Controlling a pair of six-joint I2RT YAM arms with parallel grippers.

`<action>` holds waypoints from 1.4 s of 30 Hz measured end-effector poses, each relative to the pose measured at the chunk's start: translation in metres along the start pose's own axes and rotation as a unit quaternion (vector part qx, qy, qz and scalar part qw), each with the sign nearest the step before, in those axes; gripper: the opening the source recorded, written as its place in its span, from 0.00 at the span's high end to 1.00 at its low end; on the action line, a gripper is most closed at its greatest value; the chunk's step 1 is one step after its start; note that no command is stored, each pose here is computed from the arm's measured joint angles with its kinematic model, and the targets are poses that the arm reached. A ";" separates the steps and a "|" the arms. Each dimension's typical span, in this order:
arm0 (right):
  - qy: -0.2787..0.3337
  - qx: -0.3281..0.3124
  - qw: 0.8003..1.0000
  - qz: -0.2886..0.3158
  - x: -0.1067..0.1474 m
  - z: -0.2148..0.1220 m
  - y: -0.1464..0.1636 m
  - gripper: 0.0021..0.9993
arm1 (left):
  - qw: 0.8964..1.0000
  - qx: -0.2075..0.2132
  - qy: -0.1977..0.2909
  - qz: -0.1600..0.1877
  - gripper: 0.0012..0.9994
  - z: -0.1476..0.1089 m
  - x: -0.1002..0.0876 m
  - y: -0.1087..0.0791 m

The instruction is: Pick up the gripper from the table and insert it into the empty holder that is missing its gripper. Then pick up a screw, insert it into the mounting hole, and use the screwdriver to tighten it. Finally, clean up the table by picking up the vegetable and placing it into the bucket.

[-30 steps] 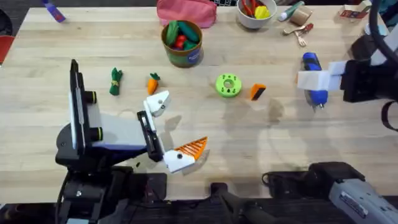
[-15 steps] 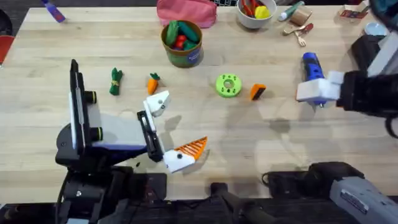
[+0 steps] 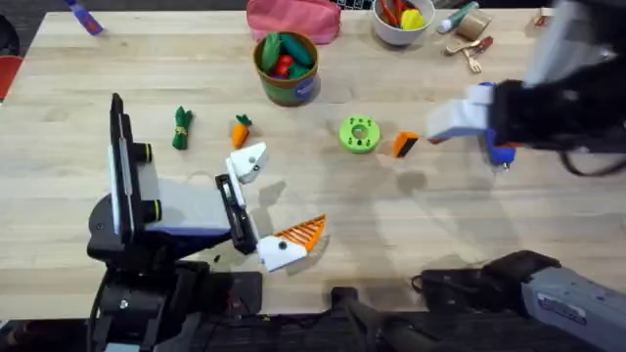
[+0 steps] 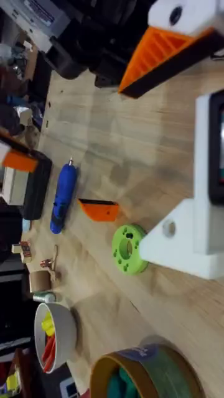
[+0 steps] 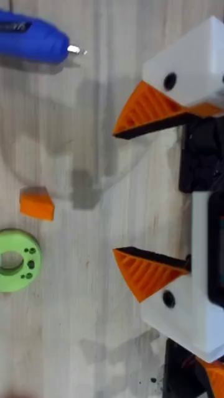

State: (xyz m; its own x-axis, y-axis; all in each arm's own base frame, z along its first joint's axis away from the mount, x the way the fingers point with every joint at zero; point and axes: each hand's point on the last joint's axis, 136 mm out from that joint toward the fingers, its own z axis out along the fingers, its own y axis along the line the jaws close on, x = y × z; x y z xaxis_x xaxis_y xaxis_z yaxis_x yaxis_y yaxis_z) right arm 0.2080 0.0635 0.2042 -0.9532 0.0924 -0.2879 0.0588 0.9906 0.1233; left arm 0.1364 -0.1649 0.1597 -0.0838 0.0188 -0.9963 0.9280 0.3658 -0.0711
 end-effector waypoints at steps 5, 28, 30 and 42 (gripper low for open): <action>0.013 -0.001 0.999 -0.032 -0.014 0.021 0.028 0.01 | 1.000 0.000 0.000 0.000 0.01 0.000 0.000 0.000; 0.101 0.064 0.992 -0.032 -0.027 0.099 0.034 0.01 | 1.000 0.000 0.000 0.000 0.01 0.000 0.000 0.000; 0.104 0.068 0.992 -0.023 -0.028 0.103 0.031 0.01 | 1.000 0.000 0.000 0.000 0.01 0.000 0.000 0.000; 0.128 0.062 0.990 0.013 -0.031 0.123 0.026 0.02 | 1.000 0.000 0.000 0.000 0.01 0.000 0.000 0.000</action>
State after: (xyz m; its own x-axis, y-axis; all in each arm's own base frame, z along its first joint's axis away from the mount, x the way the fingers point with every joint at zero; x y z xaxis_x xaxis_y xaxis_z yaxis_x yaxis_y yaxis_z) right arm 0.2760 0.0991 0.0998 -0.9939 0.1049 -0.0345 0.1048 0.9945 0.0046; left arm 0.1364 -0.1649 0.1597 -0.0838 0.0188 -0.9963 0.9280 0.3658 -0.0711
